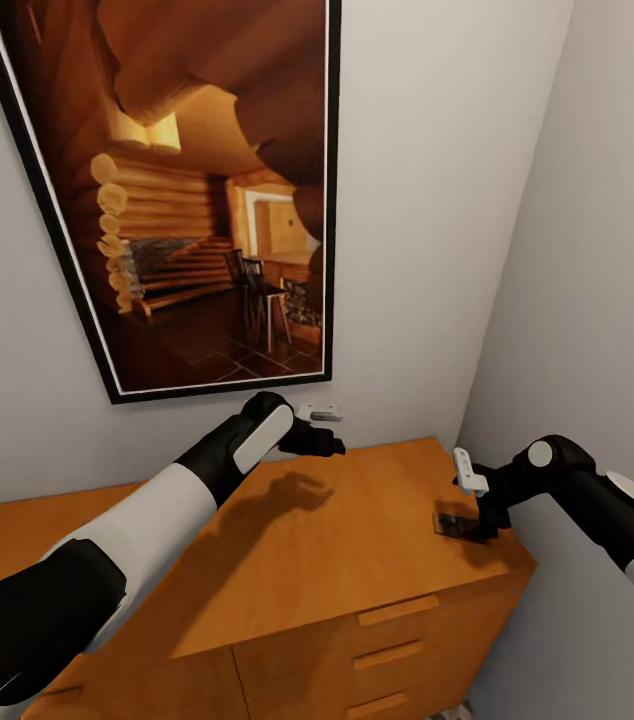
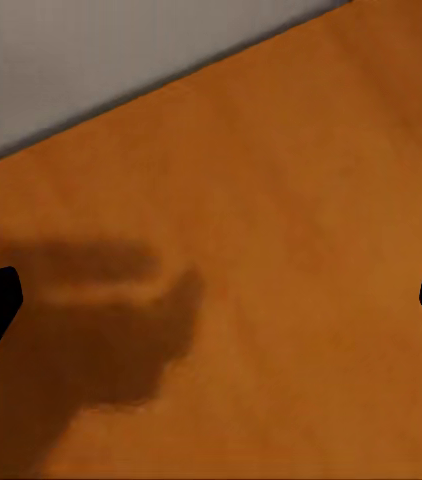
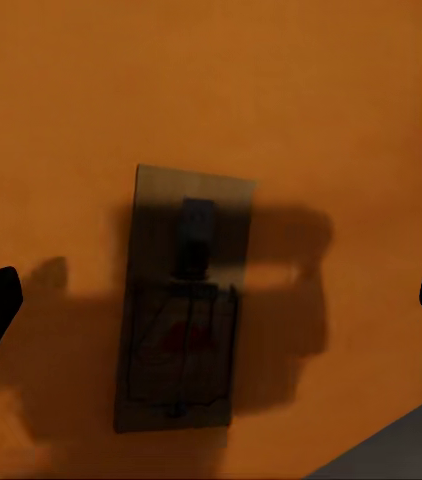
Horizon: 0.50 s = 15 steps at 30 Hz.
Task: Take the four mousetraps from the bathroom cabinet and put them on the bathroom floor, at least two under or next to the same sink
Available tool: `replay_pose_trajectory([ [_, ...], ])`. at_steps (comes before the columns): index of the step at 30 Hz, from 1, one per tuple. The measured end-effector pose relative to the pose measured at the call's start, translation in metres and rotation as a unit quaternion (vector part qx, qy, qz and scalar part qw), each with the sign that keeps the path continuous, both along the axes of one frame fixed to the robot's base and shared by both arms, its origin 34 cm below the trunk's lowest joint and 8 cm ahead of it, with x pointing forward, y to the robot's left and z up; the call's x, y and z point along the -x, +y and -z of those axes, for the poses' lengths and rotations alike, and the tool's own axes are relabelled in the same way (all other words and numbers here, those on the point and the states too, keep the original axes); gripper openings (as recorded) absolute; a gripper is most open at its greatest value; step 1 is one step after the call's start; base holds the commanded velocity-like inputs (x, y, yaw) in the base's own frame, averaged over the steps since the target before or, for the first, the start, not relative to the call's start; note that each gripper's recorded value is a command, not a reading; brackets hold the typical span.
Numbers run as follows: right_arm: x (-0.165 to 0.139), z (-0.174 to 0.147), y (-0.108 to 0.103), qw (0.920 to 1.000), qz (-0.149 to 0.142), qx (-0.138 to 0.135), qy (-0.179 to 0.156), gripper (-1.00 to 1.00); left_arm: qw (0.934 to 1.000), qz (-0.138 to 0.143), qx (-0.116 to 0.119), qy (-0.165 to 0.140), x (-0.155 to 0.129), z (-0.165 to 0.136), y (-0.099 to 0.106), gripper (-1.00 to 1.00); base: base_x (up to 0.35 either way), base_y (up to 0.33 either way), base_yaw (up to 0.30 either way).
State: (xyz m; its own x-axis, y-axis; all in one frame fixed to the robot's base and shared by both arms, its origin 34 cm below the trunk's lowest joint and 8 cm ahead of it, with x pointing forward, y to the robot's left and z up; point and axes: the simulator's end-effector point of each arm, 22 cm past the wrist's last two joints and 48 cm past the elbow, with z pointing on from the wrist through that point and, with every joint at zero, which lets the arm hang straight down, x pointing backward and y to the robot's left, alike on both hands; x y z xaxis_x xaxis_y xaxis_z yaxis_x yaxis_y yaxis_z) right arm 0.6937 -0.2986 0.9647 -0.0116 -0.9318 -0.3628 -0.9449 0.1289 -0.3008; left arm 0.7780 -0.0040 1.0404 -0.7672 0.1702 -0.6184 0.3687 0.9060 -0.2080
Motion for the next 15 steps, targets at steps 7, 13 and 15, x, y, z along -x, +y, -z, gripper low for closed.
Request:
replay_pose_trajectory([
  [7,0.0009,0.0028,-0.0008,1.0000,0.003,-0.002,0.004,1.00,1.0000,0.000,0.000,0.000,-0.0002,0.0005,0.0002,1.00,0.043,0.000,0.000],
  [13,0.0019,0.0038,0.0005,0.9999,0.006,-0.010,0.008,1.00,1.0000,0.000,0.000,0.000,-0.0002,0.0006,0.0002,1.00,0.005,0.000,0.000],
  [15,0.0020,0.0036,0.0015,0.9998,0.006,-0.014,0.009,1.00,1.0000,0.000,0.000,0.000,-0.0002,0.0006,0.0002,1.00,0.001,0.000,0.000],
])
